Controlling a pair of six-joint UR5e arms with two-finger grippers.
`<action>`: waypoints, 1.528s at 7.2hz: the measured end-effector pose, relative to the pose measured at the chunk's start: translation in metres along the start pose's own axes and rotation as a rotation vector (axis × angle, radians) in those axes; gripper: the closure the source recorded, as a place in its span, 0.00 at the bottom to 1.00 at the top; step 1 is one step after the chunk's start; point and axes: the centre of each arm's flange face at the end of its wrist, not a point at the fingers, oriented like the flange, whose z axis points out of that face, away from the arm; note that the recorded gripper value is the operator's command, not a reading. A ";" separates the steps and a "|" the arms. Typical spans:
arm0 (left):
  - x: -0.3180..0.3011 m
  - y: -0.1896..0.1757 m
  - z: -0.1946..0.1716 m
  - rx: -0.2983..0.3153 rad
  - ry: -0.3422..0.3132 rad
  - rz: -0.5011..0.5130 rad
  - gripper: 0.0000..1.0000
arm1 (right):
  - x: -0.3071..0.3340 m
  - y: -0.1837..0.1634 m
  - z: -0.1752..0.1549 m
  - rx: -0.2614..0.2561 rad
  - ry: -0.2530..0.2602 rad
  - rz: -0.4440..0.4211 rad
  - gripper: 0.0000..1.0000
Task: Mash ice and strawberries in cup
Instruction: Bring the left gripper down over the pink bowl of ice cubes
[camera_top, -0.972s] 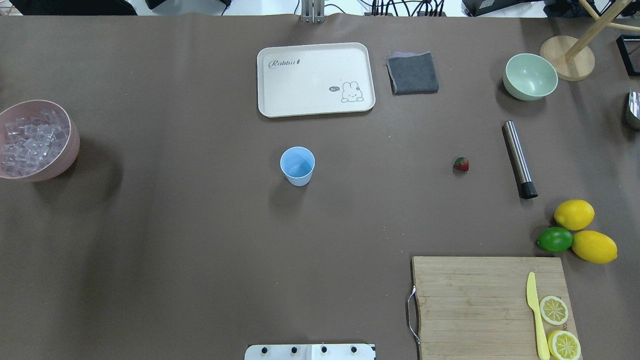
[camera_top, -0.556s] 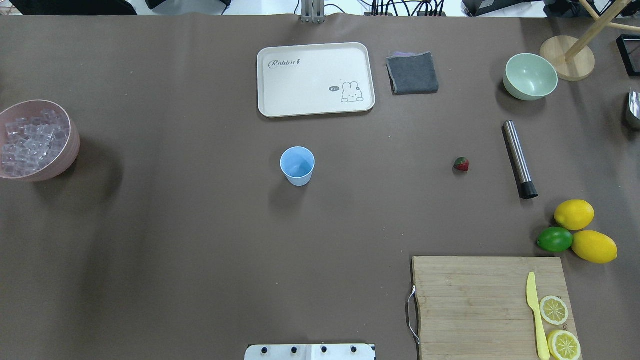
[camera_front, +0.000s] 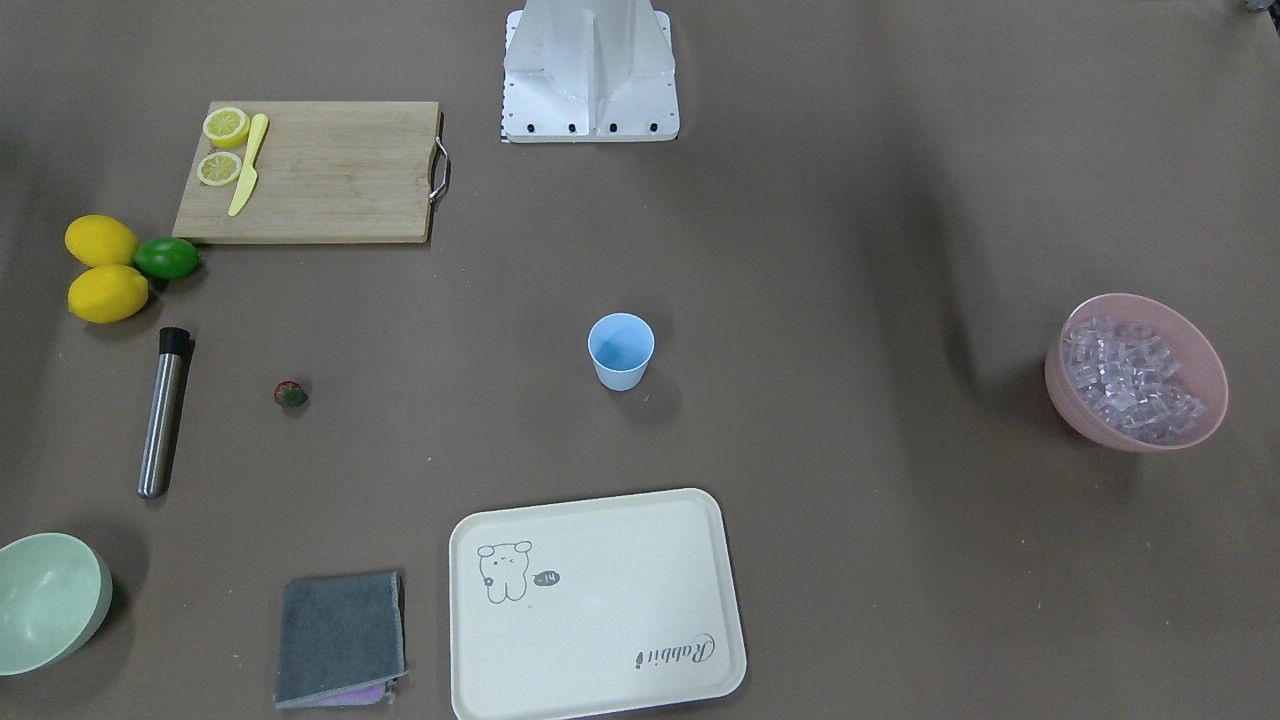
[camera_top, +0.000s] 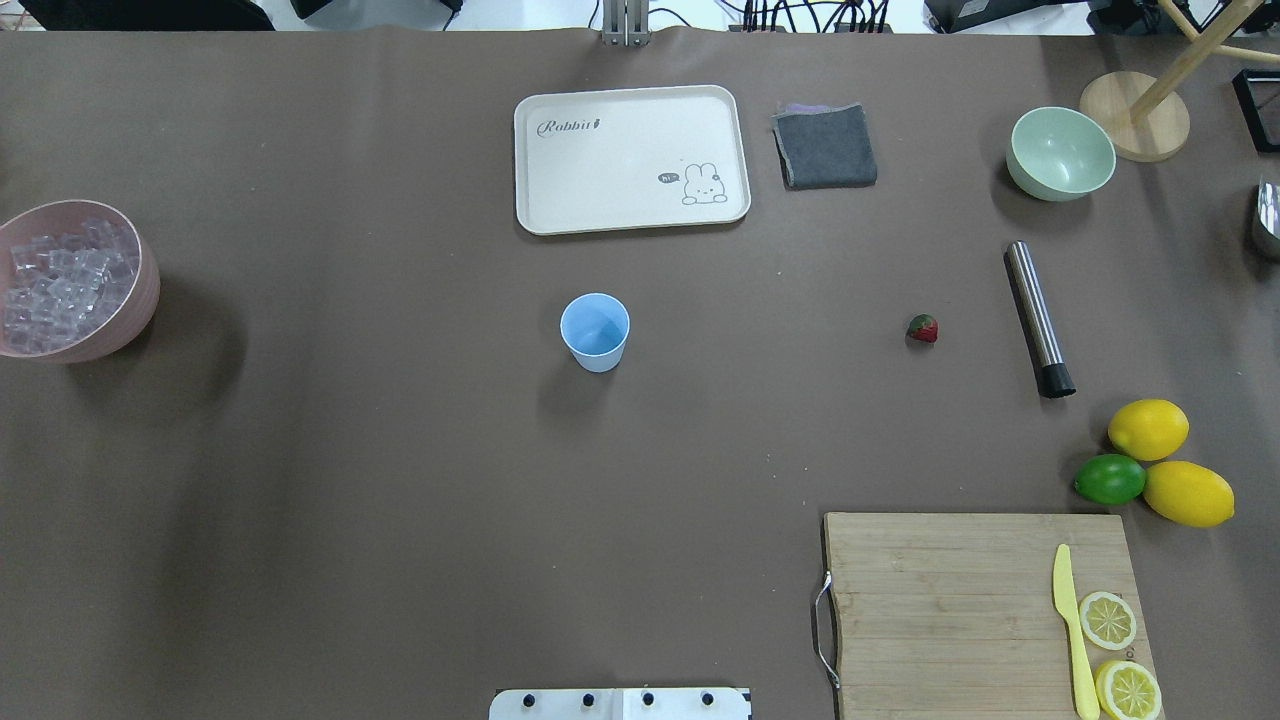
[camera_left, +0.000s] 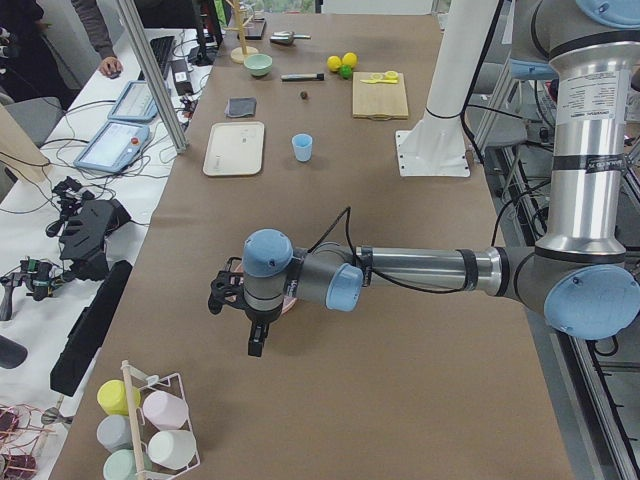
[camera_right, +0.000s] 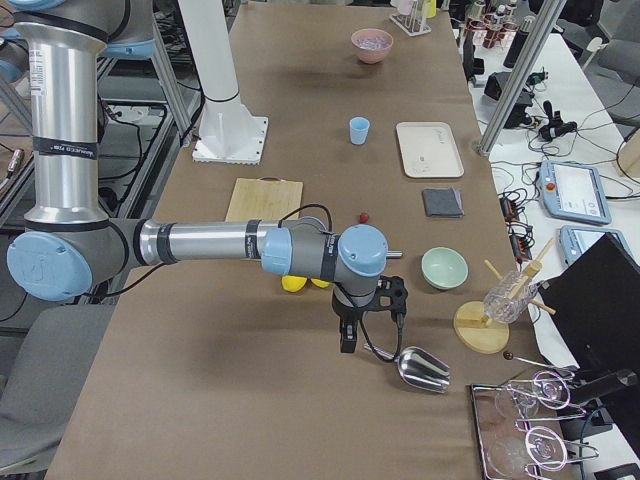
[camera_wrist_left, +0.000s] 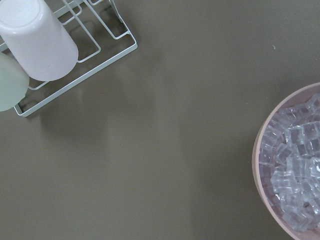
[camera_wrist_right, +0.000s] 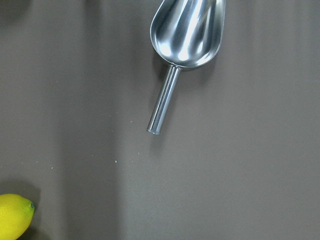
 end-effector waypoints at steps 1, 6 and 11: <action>0.002 0.004 0.000 -0.003 0.043 -0.003 0.03 | -0.001 0.000 -0.001 0.001 -0.006 0.000 0.00; 0.040 -0.009 -0.028 0.132 0.153 0.069 0.03 | -0.003 0.000 -0.002 0.001 -0.019 0.003 0.00; 0.105 -0.024 -0.006 0.216 0.194 0.245 0.03 | -0.002 0.001 -0.001 0.000 -0.016 0.003 0.00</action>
